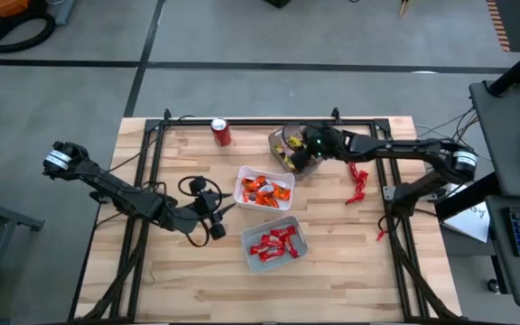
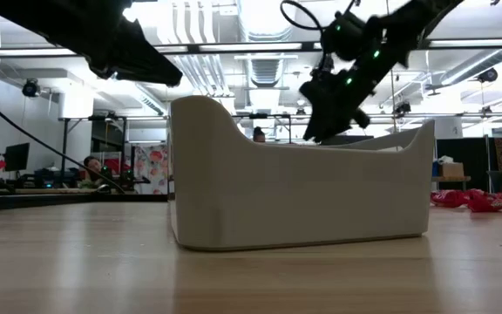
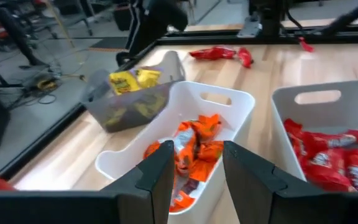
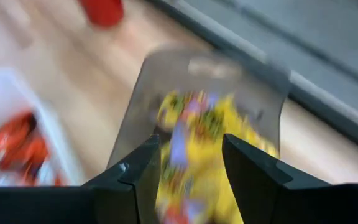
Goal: Sort candy
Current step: Put the red chocolate pack into the gray bin
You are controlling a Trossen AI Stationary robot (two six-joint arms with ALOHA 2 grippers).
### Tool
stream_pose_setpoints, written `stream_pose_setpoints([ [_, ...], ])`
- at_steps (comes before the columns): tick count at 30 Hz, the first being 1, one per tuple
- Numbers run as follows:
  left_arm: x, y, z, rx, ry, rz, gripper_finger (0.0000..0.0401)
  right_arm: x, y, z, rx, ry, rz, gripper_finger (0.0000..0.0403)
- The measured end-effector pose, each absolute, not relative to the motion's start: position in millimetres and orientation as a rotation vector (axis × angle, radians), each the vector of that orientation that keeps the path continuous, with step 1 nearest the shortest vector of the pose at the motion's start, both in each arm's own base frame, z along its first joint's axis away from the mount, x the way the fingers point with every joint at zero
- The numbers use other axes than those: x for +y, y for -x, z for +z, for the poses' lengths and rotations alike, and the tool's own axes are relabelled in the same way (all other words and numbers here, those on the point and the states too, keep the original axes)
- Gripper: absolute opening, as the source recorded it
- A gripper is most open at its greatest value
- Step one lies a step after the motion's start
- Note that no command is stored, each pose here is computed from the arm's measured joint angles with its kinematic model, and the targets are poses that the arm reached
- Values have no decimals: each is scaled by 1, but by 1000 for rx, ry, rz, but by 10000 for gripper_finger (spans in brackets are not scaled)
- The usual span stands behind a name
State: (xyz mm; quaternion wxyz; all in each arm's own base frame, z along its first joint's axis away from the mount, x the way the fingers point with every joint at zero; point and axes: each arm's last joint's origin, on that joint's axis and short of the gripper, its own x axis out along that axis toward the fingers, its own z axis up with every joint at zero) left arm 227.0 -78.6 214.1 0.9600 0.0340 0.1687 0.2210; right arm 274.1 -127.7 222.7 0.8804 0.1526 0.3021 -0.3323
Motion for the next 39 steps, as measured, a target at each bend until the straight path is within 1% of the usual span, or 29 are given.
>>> stream_pose_setpoints([
  [5,-79,-227,214,349,-73,430,121,-98,-258,237,811,-425,-675,162],
  [8,-79,-227,214,355,-98,426,121,-77,-246,241,958,-517,-635,163],
  [10,-79,-227,214,358,-111,424,121,-63,-237,240,1086,-540,-591,166],
  [12,-79,-227,214,362,-131,420,121,-50,-226,235,1266,-491,-507,170],
  [14,-79,-227,214,368,-160,414,121,-37,-216,229,1427,-446,-468,176],
  [16,-79,-227,214,375,-189,409,121,-26,-210,222,1546,-392,-436,183],
  [18,-79,-227,214,380,-214,404,121,-17,-207,215,1619,-299,-357,188],
  [20,-79,-227,214,383,-231,401,121,-10,-205,208,1668,-221,-287,188],
  [23,-79,-227,214,385,-240,399,121,-4,-205,197,1721,-172,-243,186],
  [27,-79,-227,214,384,-240,399,121,-5,-203,181,1788,-152,-255,180],
  [31,-79,-227,214,384,-240,399,121,-7,-203,165,1852,-81,-283,178],
  [35,-79,-227,214,384,-240,399,121,-7,-210,149,1827,-65,-290,176],
  [37,-79,-227,214,384,-240,399,121,-8,-211,143,1838,-39,-310,168],
  [39,-79,-227,213,385,-240,399,121,-9,-214,137,1841,-20,-318,150],
])
